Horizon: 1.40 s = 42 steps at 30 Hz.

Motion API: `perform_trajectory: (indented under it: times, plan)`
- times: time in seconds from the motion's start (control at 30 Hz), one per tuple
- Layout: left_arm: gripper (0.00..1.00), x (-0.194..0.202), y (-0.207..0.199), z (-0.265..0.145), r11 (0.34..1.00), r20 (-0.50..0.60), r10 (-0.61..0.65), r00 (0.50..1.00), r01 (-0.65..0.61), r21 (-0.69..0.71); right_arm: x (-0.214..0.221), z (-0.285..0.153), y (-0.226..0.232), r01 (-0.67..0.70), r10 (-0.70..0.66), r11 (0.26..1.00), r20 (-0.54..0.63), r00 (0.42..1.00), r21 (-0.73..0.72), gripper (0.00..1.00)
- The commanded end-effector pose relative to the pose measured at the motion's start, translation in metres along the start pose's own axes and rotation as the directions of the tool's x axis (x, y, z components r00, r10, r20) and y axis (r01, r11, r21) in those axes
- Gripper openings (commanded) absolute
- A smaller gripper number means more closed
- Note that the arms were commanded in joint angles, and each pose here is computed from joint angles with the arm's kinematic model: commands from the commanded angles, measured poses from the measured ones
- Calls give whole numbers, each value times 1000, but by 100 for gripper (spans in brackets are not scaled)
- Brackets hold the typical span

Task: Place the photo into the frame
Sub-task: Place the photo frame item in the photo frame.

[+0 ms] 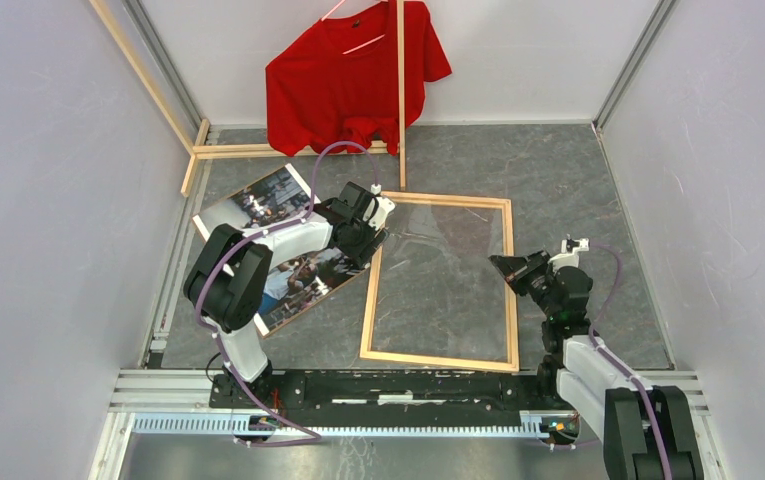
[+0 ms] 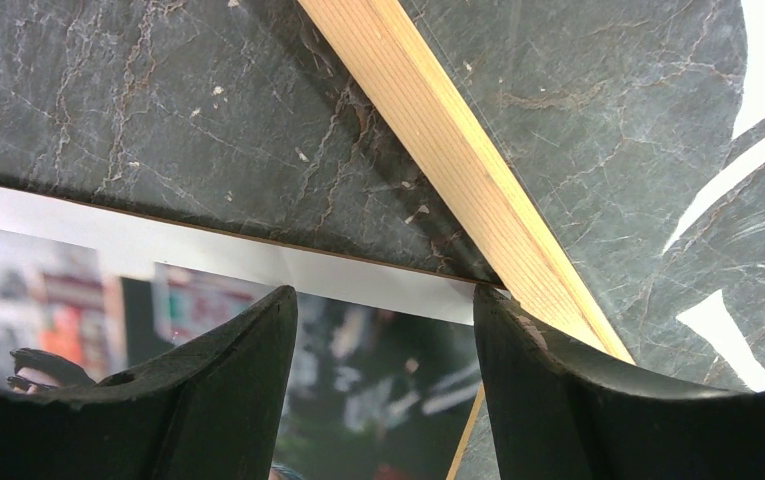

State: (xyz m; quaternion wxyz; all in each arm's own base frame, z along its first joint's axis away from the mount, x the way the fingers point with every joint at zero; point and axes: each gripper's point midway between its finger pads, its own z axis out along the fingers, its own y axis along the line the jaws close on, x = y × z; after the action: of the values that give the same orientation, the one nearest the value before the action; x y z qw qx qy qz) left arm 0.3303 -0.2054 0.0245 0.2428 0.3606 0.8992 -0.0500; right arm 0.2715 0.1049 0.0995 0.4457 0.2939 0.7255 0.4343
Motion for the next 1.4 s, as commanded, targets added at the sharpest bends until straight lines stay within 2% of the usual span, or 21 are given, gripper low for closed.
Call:
perform_trajectory:
  times: [0.0,0.43,1.37]
  plan:
    - [72,-2,0,-2,998,10,55,998,-55,0,-3,3,16,14,-15,998,-10,1000,-63,0]
    - [72,-3,0,-1,998,9,60,998,-60,-1,-5,-5,60,-72,64,970,-41,997,-231,0]
    - [72,-9,7,-11,1000,53,19,998,-20,13,6,-17,99,-176,144,926,-118,983,-335,0]
